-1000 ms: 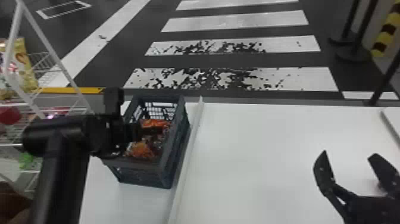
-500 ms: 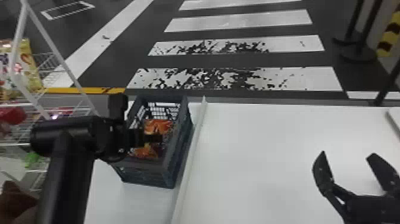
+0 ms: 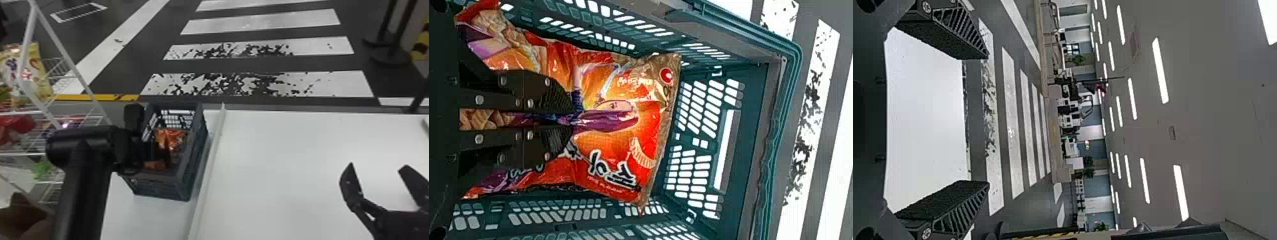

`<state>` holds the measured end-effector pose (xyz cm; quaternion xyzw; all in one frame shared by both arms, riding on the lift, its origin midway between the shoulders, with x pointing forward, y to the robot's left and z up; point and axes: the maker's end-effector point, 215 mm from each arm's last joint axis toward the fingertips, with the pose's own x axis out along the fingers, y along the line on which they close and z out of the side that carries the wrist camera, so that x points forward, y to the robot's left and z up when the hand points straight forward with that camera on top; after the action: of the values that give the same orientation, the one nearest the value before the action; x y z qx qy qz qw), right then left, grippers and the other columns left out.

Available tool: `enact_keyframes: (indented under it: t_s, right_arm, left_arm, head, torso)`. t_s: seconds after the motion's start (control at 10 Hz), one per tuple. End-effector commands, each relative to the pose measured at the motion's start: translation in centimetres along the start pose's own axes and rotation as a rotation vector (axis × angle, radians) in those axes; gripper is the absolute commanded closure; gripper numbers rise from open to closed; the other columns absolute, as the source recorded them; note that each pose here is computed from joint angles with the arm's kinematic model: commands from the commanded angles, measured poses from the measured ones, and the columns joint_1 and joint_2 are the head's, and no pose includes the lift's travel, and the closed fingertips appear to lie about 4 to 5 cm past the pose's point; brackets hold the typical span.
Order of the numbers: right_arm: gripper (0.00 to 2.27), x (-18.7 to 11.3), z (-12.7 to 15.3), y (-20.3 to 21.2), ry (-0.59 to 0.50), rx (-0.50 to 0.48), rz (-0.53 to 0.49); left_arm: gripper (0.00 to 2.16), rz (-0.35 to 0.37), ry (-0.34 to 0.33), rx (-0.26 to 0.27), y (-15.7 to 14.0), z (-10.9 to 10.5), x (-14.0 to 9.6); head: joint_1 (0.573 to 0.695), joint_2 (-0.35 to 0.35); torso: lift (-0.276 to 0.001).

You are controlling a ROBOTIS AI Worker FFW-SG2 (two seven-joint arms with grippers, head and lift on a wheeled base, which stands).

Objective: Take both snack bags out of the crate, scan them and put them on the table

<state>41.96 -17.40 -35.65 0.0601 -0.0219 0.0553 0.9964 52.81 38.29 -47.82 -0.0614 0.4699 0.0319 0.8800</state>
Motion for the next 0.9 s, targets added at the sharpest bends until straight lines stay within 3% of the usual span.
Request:
enact_keyframes:
  t_s: [0.0, 0.3, 0.8]
  right_arm:
    - [0.08, 0.1, -0.2, 0.1, 0.008, 0.0, 0.001]
    - [0.08, 0.1, -0.3, 0.2, 0.01, 0.002, 0.003]
    - [0.08, 0.0, -0.8, 0.0, 0.022, -0.002, 0.001]
  left_arm:
    - [2.14, 0.003, -0.02, 0.0, 0.2, 0.4, -0.6]
    - [2.14, 0.009, -0.125, 0.033, -0.7, 3.9, -4.0]
    - [2.14, 0.02, -0.144, 0.076, -2.2, 4.7, -7.8]
  head:
    - [0.695, 0.241]
    - [0.695, 0.246]
    - [0.695, 0.231]
  torso:
    - [-0.092]
    - [-0.092]
    - [-0.092]
